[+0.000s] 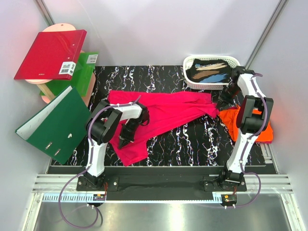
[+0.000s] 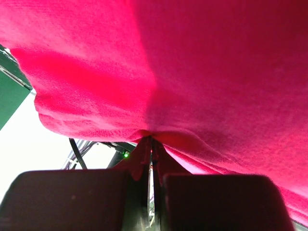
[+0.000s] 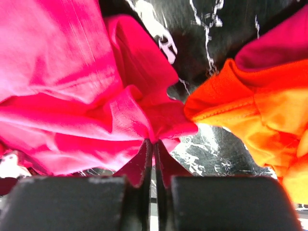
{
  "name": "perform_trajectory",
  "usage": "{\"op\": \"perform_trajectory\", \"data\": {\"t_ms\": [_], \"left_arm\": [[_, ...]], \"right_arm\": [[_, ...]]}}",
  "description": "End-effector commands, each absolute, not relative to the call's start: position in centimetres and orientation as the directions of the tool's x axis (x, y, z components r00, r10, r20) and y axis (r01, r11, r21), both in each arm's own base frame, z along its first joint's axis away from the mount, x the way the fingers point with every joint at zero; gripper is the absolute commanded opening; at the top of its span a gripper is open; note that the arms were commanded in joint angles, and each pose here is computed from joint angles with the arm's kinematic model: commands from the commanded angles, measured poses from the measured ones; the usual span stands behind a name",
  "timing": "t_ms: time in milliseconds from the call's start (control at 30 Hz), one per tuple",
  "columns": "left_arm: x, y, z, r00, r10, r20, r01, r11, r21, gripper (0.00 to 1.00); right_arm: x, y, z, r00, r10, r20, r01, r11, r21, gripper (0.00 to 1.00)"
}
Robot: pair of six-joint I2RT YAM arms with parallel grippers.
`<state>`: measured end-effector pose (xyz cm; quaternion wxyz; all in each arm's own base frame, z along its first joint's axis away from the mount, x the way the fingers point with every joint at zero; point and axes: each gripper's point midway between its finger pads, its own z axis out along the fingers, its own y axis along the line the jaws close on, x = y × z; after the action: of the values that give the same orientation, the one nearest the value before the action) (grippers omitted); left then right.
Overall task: Fold and stack the t-shirts
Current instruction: Fold the flattened tshirt in 1/3 of the way
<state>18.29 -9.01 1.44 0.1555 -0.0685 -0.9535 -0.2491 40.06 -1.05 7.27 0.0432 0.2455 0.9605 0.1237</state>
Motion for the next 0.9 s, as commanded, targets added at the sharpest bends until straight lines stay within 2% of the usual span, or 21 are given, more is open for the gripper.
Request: {"op": "perform_trajectory", "data": {"t_ms": [0,33,67,100,167,233,267,333,433,667,867], "left_arm": [[17.4,-7.1,1.4,-0.922,0.045,0.385,0.255,0.819,0.515,0.00],[17.5,-7.0,1.5,-0.922,0.048,0.384,0.258,0.815,0.518,0.00],[17.4,-7.0,1.5,-0.922,0.048,0.385,0.259,0.815,0.519,0.00],[17.5,-6.9,1.5,-0.922,0.051,0.384,0.262,0.814,0.519,0.00],[17.5,-6.9,1.5,-0.921,0.054,0.385,0.264,0.814,0.518,0.00],[17.6,-7.1,1.5,-0.921,0.054,0.386,0.264,0.817,0.514,0.00],[17.6,-7.1,1.5,-0.921,0.054,0.385,0.263,0.818,0.512,0.00],[17.6,-7.2,1.4,-0.920,0.055,0.387,0.263,0.819,0.509,0.00],[17.8,-7.2,1.3,-0.917,0.062,0.394,0.273,0.817,0.508,0.00],[18.0,-7.1,1.2,-0.913,0.077,0.400,0.290,0.811,0.508,0.00],[18.2,-7.1,1.1,-0.913,0.085,0.399,0.296,0.810,0.506,0.00]], "right_arm": [[43.0,-4.0,6.9,-0.858,0.500,-0.118,0.470,0.857,0.211,0.14],[43.1,-4.5,6.7,-0.858,0.498,-0.127,0.472,0.861,0.186,0.18],[43.2,-4.8,6.6,-0.857,0.496,-0.138,0.473,0.865,0.170,0.33],[43.2,-5.1,7.0,-0.854,0.497,-0.155,0.475,0.865,0.161,0.40],[43.2,-5.6,7.7,-0.847,0.496,-0.192,0.475,0.867,0.147,0.61],[43.4,-5.7,9.7,-0.832,0.494,-0.252,0.468,0.869,0.159,0.69],[42.9,-5.5,9.9,-0.831,0.496,-0.251,0.469,0.868,0.164,0.78],[42.7,-4.7,11.9,-0.823,0.494,-0.281,0.447,0.868,0.216,0.79],[41.0,-3.2,12.4,-0.830,0.497,-0.255,0.430,0.859,0.276,0.78],[36.0,0.0,9.0,-0.871,0.486,-0.077,0.432,0.831,0.350,0.74],[32.3,0.3,5.3,-0.876,0.479,0.060,0.475,0.832,0.286,0.73]]}}
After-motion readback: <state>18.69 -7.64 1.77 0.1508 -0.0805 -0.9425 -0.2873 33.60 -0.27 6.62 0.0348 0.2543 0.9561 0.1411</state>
